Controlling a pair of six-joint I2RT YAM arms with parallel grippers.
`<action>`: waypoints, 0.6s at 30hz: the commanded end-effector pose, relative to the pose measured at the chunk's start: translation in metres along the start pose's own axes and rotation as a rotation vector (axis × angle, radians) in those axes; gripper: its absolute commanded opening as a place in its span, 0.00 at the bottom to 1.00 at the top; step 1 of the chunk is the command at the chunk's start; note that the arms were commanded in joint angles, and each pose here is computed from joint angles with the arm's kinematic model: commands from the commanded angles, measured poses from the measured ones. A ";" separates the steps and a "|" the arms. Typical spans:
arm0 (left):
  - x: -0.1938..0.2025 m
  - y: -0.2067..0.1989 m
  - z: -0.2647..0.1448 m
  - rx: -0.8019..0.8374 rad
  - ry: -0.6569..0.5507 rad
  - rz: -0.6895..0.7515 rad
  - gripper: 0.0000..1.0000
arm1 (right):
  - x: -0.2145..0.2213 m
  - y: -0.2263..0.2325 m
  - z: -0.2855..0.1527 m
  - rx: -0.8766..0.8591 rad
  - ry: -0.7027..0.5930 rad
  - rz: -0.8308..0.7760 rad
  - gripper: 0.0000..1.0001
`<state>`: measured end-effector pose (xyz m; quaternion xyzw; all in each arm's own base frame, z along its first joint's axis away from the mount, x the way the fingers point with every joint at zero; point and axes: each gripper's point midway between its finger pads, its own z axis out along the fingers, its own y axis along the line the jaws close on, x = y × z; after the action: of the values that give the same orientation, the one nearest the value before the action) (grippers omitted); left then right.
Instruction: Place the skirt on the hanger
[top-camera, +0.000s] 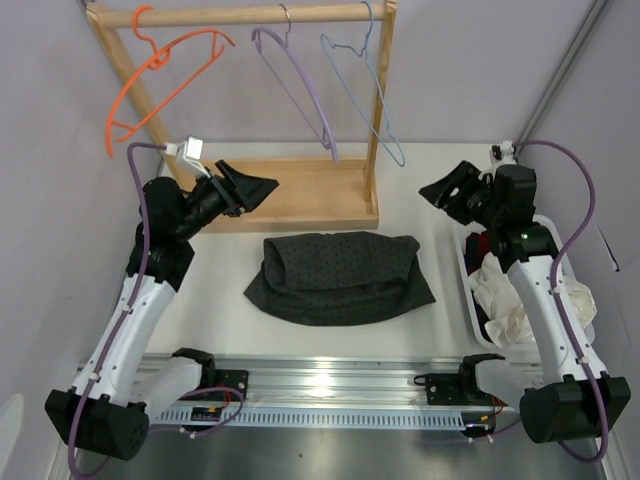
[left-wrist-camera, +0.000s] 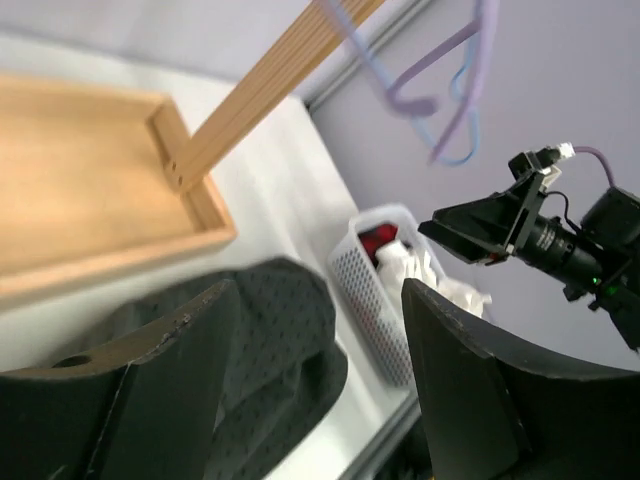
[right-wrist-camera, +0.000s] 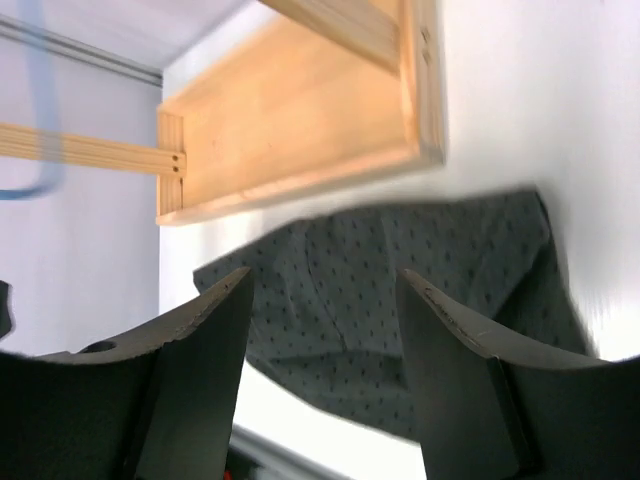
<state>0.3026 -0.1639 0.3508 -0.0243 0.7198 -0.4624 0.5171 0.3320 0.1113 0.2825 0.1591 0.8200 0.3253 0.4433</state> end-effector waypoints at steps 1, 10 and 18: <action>-0.027 -0.011 0.007 -0.078 -0.120 0.047 0.72 | -0.060 0.049 -0.012 -0.099 -0.206 -0.159 0.63; -0.010 0.000 -0.014 -0.158 -0.095 0.083 0.71 | -0.125 0.124 -0.006 -0.196 -0.373 -0.407 0.58; 0.004 0.001 -0.024 -0.154 -0.056 0.095 0.71 | -0.123 0.174 0.026 -0.269 -0.388 -0.578 0.58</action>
<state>0.2873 -0.1515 0.3550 -0.0564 0.7339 -0.3909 0.5526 0.4101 0.1689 0.4309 -0.0363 0.7194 0.2807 0.6343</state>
